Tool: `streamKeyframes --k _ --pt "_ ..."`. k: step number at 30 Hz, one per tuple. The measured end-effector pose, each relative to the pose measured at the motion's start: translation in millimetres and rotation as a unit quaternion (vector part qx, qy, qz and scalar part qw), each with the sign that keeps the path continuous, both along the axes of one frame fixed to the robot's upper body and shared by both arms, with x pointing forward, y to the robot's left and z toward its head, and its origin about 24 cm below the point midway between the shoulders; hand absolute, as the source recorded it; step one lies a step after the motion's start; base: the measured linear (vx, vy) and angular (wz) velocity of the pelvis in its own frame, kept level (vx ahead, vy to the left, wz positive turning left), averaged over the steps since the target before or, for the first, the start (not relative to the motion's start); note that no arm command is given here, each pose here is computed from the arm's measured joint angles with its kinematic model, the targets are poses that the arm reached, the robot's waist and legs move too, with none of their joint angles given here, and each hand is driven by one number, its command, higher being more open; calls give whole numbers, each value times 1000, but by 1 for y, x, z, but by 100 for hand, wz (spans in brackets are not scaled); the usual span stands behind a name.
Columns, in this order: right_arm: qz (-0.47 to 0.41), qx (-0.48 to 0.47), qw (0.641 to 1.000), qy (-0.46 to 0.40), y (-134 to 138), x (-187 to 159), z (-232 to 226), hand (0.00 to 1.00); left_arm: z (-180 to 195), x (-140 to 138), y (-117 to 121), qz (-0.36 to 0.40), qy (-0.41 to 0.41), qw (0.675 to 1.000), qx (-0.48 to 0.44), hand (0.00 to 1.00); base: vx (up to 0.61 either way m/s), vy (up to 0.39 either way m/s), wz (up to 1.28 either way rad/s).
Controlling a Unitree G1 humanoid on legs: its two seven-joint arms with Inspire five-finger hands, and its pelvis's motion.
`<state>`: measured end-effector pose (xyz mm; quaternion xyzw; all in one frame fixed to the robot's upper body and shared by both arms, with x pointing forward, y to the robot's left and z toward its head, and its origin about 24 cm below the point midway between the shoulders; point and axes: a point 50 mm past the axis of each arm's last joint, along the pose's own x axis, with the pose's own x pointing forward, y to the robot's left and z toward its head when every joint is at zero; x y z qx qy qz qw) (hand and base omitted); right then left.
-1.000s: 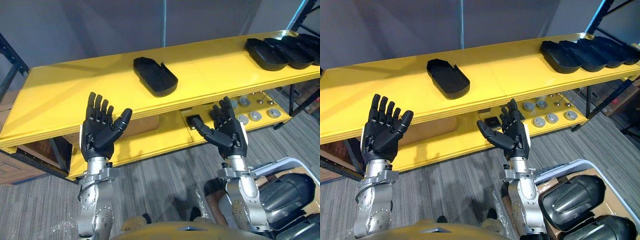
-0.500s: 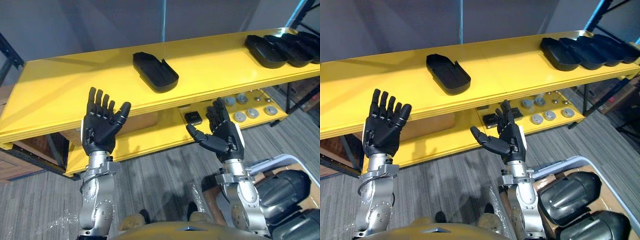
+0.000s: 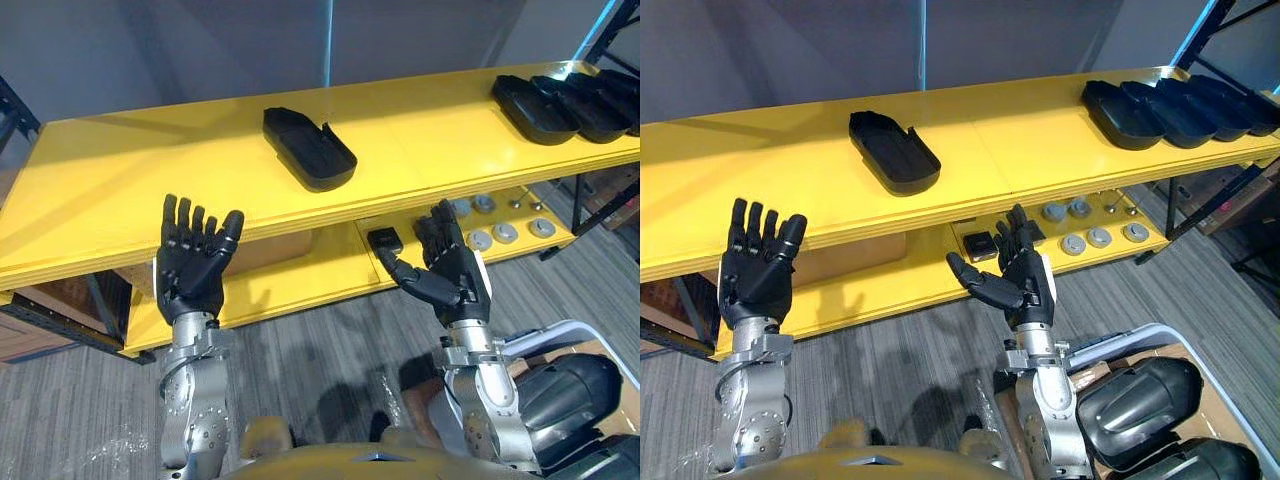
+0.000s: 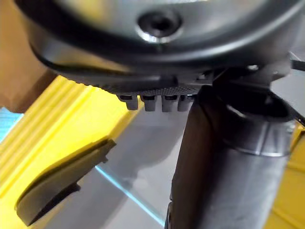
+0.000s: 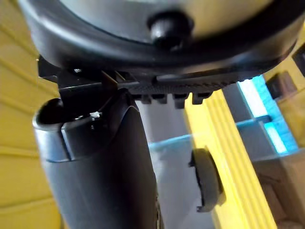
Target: Walk over and take three plastic housings, then place them on the shelf
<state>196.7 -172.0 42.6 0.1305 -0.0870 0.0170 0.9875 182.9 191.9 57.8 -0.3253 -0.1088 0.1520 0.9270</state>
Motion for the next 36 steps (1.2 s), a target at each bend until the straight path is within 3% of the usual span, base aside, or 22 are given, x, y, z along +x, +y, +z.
streamKeyframes --k 3,8,17,29,36 --pt "3 20 1000 -4 5 -2 -1 100 -14 -5 13 32 32 999 1 100 59 35 -26" --pt "-34 63 996 -56 -1 0 10 100 -17 -9 9 36 32 999 -7 100 53 103 -3" --pt "-79 76 987 -121 5 16 33 100 5 -14 36 97 -10 995 21 100 166 163 -45" --pt "-104 44 991 -78 -5 13 24 100 32 -1 2 -4 -79 994 75 100 9 -3 12" --pt "-65 40 992 -98 9 21 31 100 39 2 1 -21 -73 990 121 100 108 13 0"
